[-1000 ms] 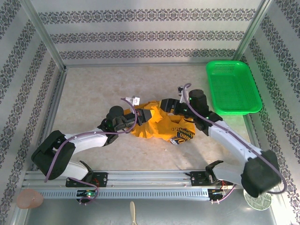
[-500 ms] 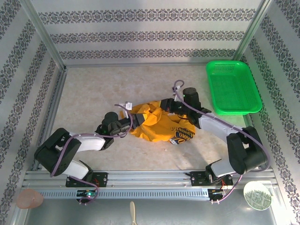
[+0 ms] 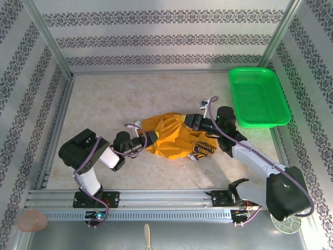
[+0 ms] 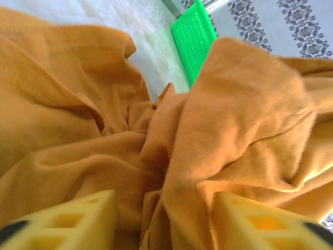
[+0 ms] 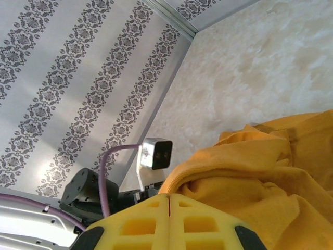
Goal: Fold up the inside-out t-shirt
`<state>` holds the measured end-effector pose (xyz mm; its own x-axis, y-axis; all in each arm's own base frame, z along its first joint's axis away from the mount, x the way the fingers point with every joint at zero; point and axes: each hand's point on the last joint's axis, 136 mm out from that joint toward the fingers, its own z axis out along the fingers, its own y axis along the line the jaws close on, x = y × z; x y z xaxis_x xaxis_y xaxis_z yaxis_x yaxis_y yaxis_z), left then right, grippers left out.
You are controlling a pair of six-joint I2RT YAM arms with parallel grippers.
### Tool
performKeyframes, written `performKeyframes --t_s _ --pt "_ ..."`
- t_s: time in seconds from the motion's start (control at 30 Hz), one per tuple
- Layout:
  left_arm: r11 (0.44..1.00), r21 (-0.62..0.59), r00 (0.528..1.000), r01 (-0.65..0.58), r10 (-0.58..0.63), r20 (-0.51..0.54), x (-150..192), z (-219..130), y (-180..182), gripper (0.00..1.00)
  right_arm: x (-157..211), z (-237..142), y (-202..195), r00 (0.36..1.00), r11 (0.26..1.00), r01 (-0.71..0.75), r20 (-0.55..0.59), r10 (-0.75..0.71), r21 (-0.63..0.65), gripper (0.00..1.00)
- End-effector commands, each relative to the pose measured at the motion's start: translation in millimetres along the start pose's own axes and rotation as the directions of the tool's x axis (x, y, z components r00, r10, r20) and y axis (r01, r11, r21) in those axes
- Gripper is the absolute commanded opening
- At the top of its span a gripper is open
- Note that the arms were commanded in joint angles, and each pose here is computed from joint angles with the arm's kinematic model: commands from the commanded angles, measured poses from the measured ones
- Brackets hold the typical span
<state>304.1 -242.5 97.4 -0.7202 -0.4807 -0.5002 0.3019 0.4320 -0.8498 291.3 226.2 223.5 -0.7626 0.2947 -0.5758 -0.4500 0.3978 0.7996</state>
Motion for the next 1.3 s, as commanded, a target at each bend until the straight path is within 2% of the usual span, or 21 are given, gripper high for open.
performKeyframes --t_s 0.0,0.1,0.2,0.27,0.37,0.47,0.57,0.77,1.27 --pt "0.998 0.05 0.991 -0.042 0.036 0.13 -32.5 -14.5 -28.9 0.58 -1.2 -0.7 2.2 1.0 0.999 0.016 0.017 -0.016 -0.033 0.0" --pt "0.998 0.012 0.989 -0.064 0.062 0.133 -41.7 -21.0 -44.5 0.61 -0.3 -0.5 2.5 1.0 0.999 0.015 0.017 -0.015 -0.036 0.0" --pt "0.987 -0.116 0.986 -0.114 0.127 0.111 -54.5 -25.9 -57.7 0.65 -0.5 -0.8 2.2 1.0 0.999 0.015 0.017 -0.015 -0.035 0.0" --pt "0.955 -0.268 0.987 -0.129 0.148 0.054 -60.2 -31.2 -55.0 0.69 0.2 -0.7 2.5 1.0 0.999 0.016 0.016 -0.015 -0.037 0.0" --pt "0.882 -0.458 0.994 -0.112 0.089 -0.071 -59.1 -34.4 -41.2 0.69 0.6 -0.3 1.1 1.0 0.999 0.013 0.016 -0.013 -0.033 0.0" --pt "0.832 -0.532 0.979 -0.155 0.056 -0.197 -51.6 -24.9 -39.5 0.66 2.2 0.2 0.3 1.0 0.999 0.01 0.012 -0.009 -0.032 0.0" --pt "0.812 -0.551 0.967 -0.192 0.059 -0.25 -49.6 -11.4 -40.2 0.66 3.7 -0.5 -0.5 1.0 1.0 0.009 0.012 -0.008 -0.03 0.0" --pt "0.794 -0.572 0.956 -0.207 0.04 -0.291 -47.3 8.6 -31.6 0.66 5.6 -2.1 -1.3 1.0 1.0 0.006 0.016 -0.006 -0.025 0.0" --pt "0.816 -0.547 0.965 -0.188 0.051 -0.256 -55.0 40.6 -30.6 0.69 5.7 -2.1 -0.2 1.0 1.0 0.006 0.015 -0.005 -0.027 0.0"
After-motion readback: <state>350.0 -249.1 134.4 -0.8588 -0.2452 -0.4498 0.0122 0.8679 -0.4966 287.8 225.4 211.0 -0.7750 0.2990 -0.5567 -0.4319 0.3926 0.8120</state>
